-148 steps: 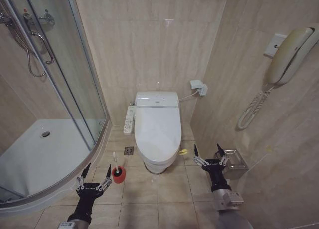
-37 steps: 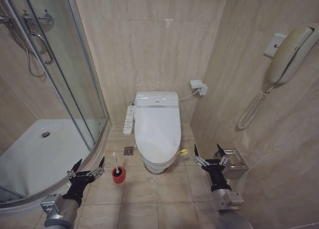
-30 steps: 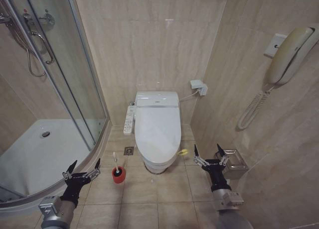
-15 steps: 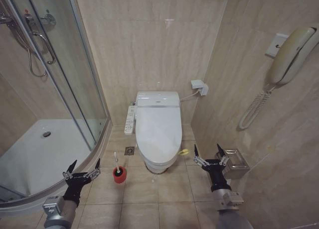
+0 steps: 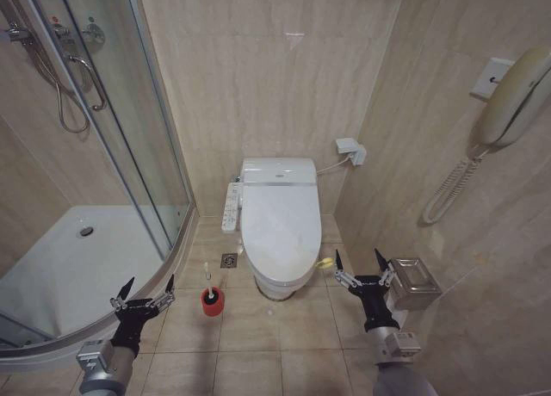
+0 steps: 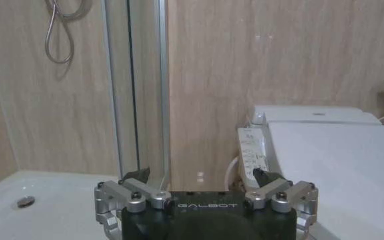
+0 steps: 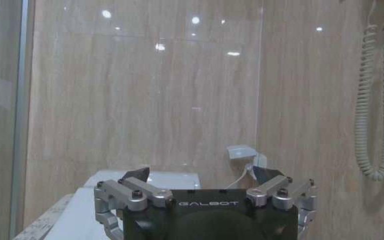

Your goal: Open the toilet lid, clean the toilet bowl with a toilet brush, close the toilet lid, and flush.

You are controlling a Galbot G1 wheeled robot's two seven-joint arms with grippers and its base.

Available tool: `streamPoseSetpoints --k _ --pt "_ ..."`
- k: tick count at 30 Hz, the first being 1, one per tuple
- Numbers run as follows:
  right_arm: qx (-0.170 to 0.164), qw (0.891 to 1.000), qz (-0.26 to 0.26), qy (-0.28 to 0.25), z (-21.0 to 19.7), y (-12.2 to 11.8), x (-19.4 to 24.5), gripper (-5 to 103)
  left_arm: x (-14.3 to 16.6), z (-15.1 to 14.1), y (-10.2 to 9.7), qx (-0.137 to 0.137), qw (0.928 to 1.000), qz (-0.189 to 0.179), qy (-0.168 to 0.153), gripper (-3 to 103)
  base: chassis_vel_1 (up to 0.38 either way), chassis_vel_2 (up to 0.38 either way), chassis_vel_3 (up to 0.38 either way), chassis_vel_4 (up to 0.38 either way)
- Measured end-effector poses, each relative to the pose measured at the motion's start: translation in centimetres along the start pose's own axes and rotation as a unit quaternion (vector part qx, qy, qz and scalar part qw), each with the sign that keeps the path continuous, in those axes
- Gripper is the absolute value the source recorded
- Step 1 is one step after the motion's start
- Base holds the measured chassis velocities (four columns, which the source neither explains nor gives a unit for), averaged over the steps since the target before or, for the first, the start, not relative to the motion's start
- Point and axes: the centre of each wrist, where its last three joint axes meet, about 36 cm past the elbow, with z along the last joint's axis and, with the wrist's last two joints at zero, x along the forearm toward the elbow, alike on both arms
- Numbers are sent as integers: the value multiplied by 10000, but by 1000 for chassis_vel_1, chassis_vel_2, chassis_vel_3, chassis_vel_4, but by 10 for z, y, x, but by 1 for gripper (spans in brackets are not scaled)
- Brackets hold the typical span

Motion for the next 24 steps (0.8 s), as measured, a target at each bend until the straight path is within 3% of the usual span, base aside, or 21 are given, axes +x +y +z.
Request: streamPoseSetpoints --k 12,24 --pt "0 10000 -1 0 0 0 0 100 -2 5 -1 15 10000 -2 32 100 -4 3 6 -5" --pt "0 10000 -1 -2 0 0 0 100 -2 7 -3 24 10000 38 34 100 -172 165 182 -159"
